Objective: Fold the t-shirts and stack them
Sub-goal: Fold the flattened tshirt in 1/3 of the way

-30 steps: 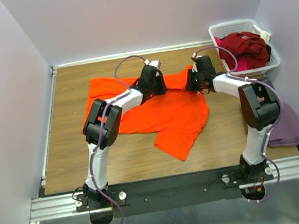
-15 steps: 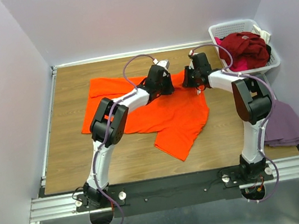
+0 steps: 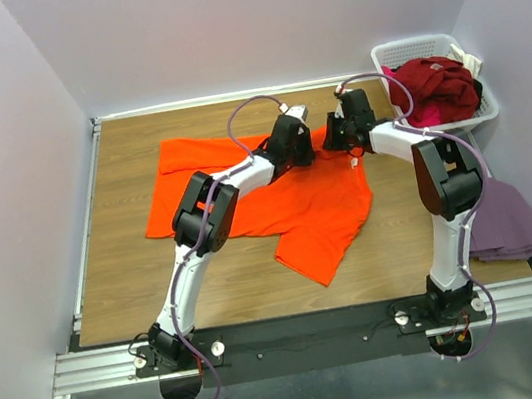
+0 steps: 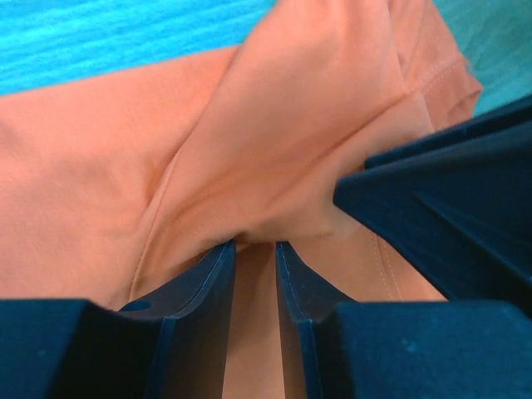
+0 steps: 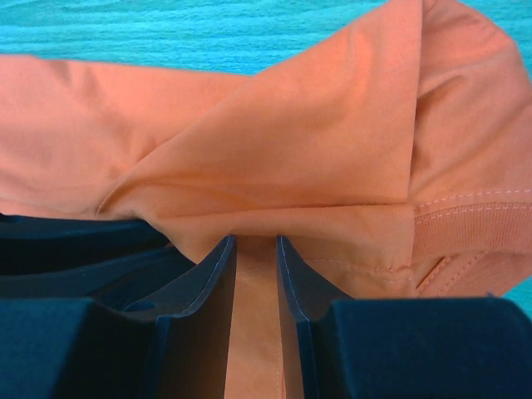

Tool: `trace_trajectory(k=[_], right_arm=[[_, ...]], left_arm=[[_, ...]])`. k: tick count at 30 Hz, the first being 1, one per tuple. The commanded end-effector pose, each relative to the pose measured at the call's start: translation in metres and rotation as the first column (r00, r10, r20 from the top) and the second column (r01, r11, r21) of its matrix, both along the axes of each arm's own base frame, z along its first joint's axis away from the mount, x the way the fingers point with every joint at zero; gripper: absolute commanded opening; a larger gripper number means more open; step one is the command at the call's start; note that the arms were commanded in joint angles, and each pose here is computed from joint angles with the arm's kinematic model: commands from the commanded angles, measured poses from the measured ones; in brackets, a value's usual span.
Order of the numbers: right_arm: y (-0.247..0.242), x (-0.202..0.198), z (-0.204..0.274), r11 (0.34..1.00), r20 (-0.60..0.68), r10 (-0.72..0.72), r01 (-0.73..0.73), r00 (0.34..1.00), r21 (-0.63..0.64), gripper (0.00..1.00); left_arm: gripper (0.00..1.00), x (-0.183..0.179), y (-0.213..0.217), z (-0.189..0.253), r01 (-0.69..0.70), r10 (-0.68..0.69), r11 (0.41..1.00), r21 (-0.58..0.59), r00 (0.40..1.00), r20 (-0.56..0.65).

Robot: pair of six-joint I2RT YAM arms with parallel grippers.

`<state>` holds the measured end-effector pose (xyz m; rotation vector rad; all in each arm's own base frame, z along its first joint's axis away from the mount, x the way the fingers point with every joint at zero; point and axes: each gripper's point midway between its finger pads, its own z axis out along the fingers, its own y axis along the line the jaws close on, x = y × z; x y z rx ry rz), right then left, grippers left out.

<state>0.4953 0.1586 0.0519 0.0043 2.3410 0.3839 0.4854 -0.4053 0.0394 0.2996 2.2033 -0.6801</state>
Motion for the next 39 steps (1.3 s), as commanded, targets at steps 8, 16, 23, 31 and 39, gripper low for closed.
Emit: trace_trajectory(k=[8,16,23,31,39], right_arm=[[0.003,0.004,-0.003,1.000,-0.005,-0.007,0.007,1.000,0.002,0.34],[0.004,0.003,-0.004,1.000,-0.007,-0.003,0.003,1.000,0.002,0.34],[0.004,0.004,-0.002,1.000,-0.003,-0.002,0.002,1.000,0.004,0.34],[0.005,0.004,-0.004,1.000,-0.008,-0.001,0.001,1.000,0.004,0.34],[0.001,0.003,-0.004,1.000,-0.009,-0.008,0.008,1.000,-0.009,0.34]], left_arm=[[0.41,0.013,0.013,0.006,-0.117,0.116,0.992,0.050,0.993,0.034],[0.45,0.013,0.013,0.002,-0.139,0.138,0.989,0.054,0.990,0.014],[0.44,0.016,0.016,0.016,-0.166,0.164,0.985,0.048,0.986,0.036],[0.44,0.023,0.011,0.006,-0.184,0.183,0.982,0.044,0.983,0.023],[0.34,0.032,-0.004,0.009,-0.170,0.170,0.985,0.024,0.985,0.019]])
